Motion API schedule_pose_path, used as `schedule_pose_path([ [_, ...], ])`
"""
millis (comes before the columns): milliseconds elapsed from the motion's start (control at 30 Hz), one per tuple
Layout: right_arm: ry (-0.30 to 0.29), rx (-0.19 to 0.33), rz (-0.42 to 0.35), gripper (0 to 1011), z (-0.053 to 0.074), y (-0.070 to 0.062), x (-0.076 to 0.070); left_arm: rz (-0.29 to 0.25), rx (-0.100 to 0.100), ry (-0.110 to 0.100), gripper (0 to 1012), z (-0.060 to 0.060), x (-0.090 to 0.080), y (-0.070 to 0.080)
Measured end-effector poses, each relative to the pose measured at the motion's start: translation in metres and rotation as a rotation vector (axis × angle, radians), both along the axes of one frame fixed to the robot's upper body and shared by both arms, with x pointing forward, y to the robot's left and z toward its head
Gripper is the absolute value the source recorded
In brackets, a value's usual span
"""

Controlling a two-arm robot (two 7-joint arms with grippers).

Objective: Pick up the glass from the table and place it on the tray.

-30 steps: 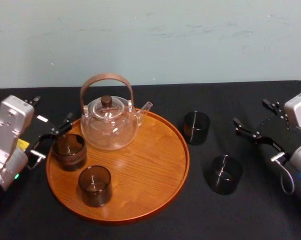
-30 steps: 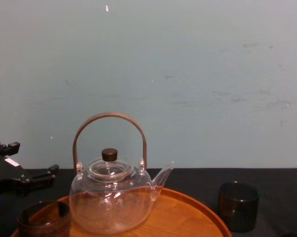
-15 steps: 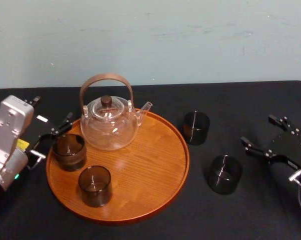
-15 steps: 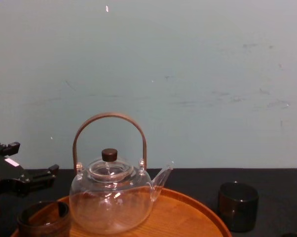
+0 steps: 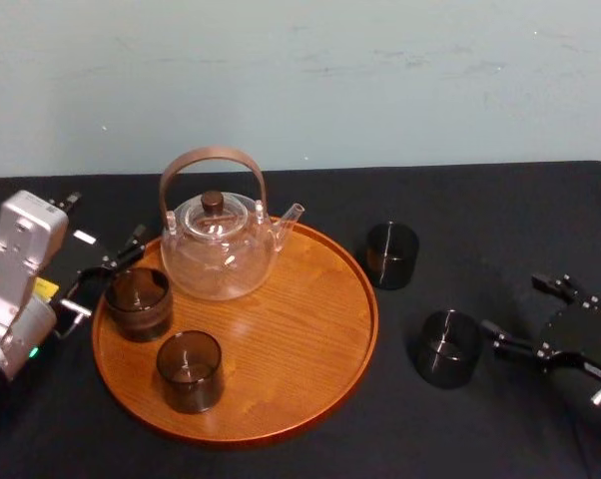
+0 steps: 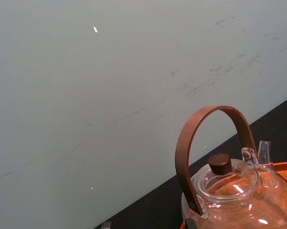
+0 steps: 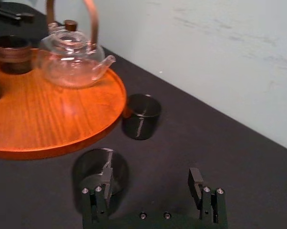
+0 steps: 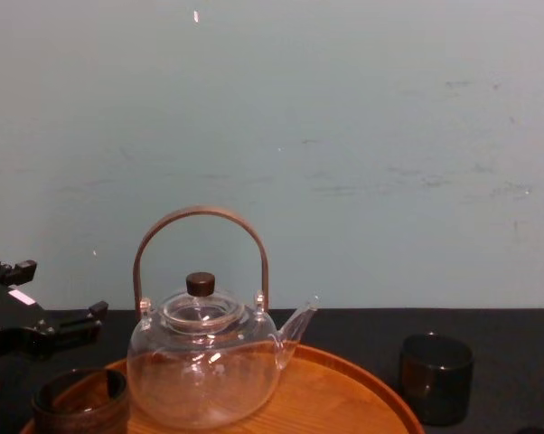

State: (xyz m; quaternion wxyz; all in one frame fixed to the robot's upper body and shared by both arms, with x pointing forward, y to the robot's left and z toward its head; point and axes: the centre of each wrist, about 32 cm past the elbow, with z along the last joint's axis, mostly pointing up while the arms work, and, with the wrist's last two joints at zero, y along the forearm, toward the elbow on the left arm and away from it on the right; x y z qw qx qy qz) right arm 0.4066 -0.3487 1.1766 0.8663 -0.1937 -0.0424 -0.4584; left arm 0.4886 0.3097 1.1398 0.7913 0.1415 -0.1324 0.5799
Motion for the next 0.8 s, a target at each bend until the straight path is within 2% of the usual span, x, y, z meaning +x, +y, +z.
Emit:
schedule_pose_path([
  [433,0.054,-0.007,0.081,1002,0.001,0.006,-0.007,0.000,0.000,0.000,1001,0.000,0.000,0.000],
  [800,0.078,-0.006,0.098,1002,-0.003,0.011,-0.004,0.000,0.000,0.000,1001,0.000,0.000,0.000],
])
